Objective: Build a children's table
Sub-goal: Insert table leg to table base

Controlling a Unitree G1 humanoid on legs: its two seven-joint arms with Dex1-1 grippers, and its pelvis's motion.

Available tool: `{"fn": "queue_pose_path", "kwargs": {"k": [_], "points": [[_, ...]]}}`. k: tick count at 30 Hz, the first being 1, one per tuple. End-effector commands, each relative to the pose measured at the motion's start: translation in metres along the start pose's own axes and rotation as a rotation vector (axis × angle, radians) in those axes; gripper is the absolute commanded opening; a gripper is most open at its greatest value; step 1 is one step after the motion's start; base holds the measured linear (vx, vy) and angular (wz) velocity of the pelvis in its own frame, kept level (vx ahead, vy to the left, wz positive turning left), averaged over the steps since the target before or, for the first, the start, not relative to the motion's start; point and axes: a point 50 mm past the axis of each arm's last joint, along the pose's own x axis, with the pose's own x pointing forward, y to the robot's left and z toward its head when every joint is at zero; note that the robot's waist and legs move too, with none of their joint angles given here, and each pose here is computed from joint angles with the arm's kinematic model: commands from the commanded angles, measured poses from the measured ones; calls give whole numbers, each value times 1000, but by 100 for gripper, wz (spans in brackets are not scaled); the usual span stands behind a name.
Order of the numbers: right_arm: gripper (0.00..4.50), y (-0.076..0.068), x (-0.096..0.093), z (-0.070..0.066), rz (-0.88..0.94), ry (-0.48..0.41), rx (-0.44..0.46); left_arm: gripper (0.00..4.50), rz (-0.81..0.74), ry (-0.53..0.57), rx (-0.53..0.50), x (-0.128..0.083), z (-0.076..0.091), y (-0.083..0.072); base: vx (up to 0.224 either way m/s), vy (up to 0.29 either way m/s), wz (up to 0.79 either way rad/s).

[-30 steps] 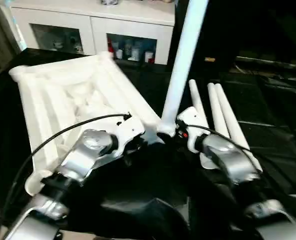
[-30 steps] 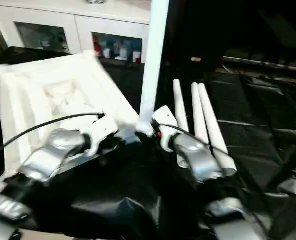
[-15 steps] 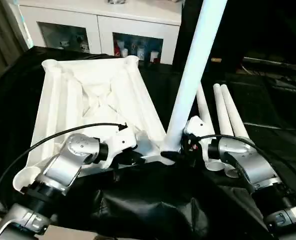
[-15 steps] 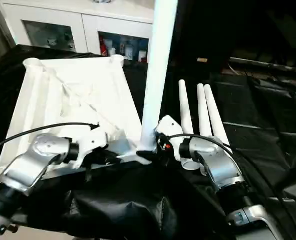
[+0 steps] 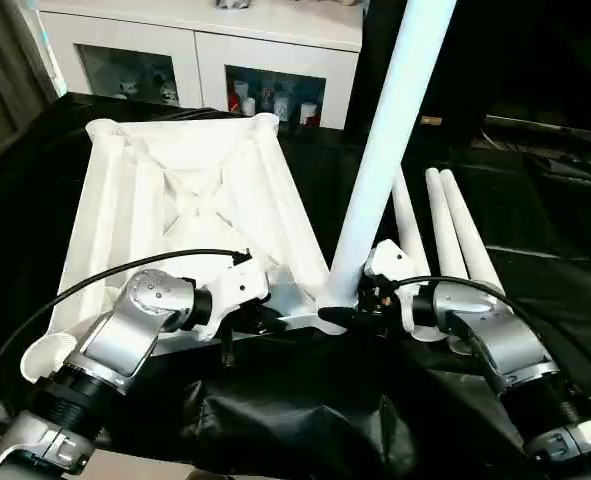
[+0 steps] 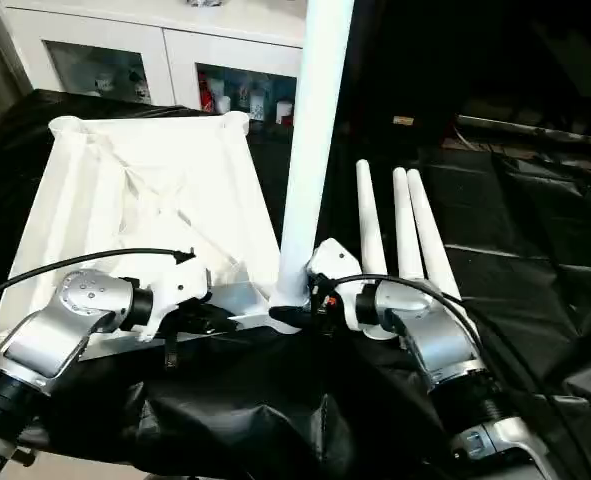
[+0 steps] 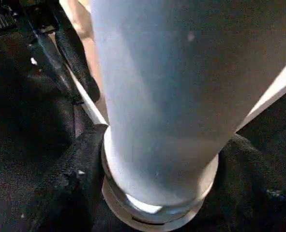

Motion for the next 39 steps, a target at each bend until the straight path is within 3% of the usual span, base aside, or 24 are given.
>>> {"fn": "queue_pose_path", "kwargs": {"k": [1,3,6,7,11,12,13,14,16,17,20,21,25,31,39], "points": [[277,-8,3,-4,-144,6,23,0,-1,-57,36,10,17,-3,0,0,0],[275,-10,7,-6,-201,5,45,0,44,-56,15,13,17,1,0,0,0],[274,-19,20,-12,-397,-15,172,0,169,-28,-28,25,18,12,0,0,0],[274,-22,26,-14,-496,-23,252,0,224,-6,-47,32,19,16,0,0,0],[273,-26,34,-19,-619,-12,358,0,284,7,-77,42,22,20,0,0,0],[273,-23,47,-21,-688,7,424,0,330,16,-104,54,28,21,0,0,0],[273,-23,47,-21,-688,7,424,0,330,16,-104,54,28,21,0,0,0],[273,-17,62,-15,-685,5,416,0,351,21,-107,66,35,20,0,0,0],[273,-10,74,-3,-623,-44,409,0,344,5,-88,73,43,17,0,0,0],[329,-8,76,0,-604,-58,408,0,341,-1,-85,74,44,17,0,0,0],[345,-6,79,7,-577,-84,403,0,327,-20,-95,76,47,16,0,0,0],[371,-7,79,8,-576,-82,388,0,325,-22,-93,75,47,16,0,0,0],[389,-13,73,7,-584,-64,343,0,328,-16,-90,71,42,18,0,0,0],[389,-24,52,7,-532,-70,271,0,297,-37,-85,60,36,20,0,0,0],[389,-23,7,1,-274,30,40,0,122,-84,-27,31,25,13,0,0,0]]}}
